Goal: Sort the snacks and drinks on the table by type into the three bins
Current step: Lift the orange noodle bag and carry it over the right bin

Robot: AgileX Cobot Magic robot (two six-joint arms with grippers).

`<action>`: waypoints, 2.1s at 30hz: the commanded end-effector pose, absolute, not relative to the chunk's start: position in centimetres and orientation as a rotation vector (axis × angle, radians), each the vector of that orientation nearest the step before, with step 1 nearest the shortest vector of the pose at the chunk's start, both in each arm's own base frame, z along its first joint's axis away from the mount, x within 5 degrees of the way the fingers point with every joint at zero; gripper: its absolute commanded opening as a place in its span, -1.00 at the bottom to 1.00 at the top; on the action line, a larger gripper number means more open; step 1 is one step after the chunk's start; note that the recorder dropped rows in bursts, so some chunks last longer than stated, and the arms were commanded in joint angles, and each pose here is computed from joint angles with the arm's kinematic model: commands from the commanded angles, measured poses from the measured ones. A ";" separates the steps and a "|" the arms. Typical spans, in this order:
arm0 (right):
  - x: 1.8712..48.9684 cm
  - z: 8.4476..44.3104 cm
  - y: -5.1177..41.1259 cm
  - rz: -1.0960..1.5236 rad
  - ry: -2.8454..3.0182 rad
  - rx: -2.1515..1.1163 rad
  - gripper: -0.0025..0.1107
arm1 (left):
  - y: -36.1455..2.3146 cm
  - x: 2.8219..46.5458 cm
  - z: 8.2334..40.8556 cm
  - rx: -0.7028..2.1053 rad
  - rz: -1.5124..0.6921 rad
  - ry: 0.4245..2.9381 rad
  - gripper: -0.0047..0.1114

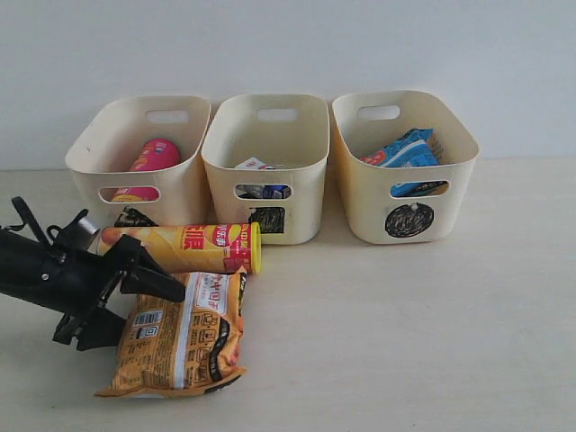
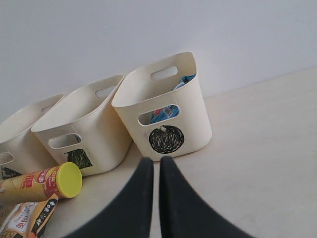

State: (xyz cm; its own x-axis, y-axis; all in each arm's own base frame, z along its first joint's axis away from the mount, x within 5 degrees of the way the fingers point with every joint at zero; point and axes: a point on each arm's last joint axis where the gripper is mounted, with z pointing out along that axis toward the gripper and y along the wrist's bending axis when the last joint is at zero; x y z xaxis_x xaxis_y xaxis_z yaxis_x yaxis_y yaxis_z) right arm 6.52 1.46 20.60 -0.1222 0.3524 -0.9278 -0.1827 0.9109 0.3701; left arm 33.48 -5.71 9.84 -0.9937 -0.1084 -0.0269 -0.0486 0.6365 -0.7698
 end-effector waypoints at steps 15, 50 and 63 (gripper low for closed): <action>6.6 20.5 1.4 0.448 1.625 0.133 -0.94 | -6.2 33.7 9.8 0.004 -1.109 2.766 -0.84; 6.6 20.5 1.4 0.448 1.625 0.133 -0.94 | -15.1 30.9 30.8 0.285 -1.308 2.163 -0.84; 6.6 20.5 1.4 0.448 1.625 0.133 -0.94 | -23.6 38.3 33.4 0.263 -1.219 1.974 -0.84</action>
State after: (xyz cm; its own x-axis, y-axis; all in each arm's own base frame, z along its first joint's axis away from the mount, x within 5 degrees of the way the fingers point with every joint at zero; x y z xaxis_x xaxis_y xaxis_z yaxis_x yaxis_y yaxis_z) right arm 6.53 1.44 20.64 -0.1167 0.3536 -0.9281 -0.1818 0.9111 0.3700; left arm 36.83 -22.01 33.18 -0.6868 -0.1724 -0.7061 0.5441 0.5223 -0.6567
